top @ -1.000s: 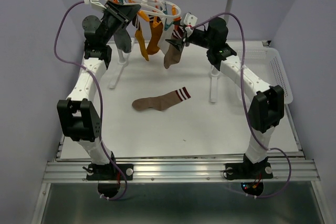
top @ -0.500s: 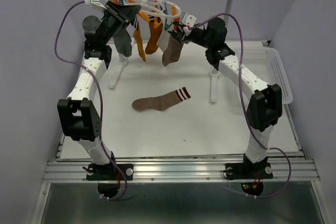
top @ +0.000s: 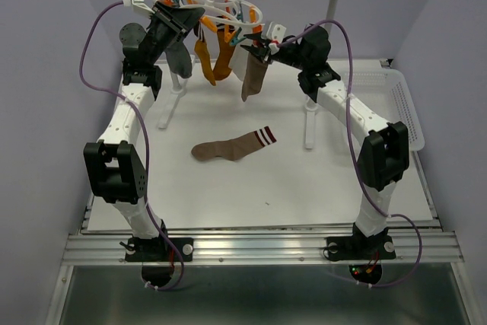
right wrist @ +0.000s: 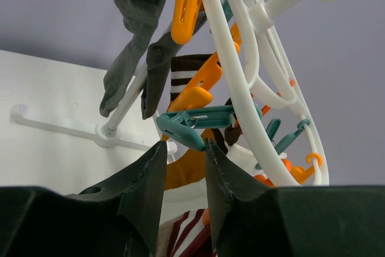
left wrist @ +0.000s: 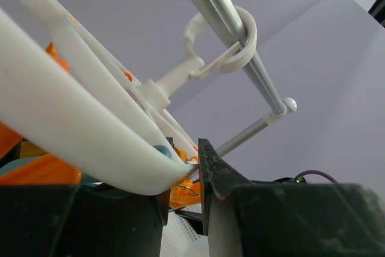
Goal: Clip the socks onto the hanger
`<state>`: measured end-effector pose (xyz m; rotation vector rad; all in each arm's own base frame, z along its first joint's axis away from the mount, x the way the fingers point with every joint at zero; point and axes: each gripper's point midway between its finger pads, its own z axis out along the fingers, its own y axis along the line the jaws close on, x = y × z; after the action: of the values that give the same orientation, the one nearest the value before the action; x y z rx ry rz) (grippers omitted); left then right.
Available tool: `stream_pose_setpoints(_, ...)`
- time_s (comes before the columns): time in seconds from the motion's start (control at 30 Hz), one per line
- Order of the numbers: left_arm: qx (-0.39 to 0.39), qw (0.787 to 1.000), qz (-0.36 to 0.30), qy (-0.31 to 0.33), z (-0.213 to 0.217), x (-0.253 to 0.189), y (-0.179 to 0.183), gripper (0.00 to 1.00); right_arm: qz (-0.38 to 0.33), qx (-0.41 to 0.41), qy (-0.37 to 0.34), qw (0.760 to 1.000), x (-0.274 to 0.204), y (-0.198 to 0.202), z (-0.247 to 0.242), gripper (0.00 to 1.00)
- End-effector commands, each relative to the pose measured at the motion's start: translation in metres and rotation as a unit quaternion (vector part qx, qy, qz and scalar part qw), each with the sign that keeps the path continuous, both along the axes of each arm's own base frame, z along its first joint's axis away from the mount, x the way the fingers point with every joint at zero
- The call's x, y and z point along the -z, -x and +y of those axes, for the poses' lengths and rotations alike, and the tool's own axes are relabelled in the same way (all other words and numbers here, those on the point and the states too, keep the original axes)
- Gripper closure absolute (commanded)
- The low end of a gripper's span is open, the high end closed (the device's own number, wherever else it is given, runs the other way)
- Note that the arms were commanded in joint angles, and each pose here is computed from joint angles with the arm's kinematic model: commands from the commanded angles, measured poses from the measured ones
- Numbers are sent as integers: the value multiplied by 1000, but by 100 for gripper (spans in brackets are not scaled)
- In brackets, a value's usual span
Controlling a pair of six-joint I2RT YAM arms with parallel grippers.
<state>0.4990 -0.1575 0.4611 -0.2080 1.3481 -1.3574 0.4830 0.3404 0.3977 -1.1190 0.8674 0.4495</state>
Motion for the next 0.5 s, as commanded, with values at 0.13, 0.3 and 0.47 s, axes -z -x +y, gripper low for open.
stream_pose_setpoints(0.13, 20, 999, -35, -12, -5, -18, 12, 81, -25, -13, -46, 999, -34, 11, 0, 62)
stream_pose_setpoints(0.3, 23, 999, -36, -13, -5, -18, 14, 81, -6, 9, -93, 996, -42, 2, -5, 53)
stream_pose_setpoints(0.47, 24, 999, -40, -15, -5, -20, 16, 82, 30, 22, -131, 991, -40, -5, -8, 43)
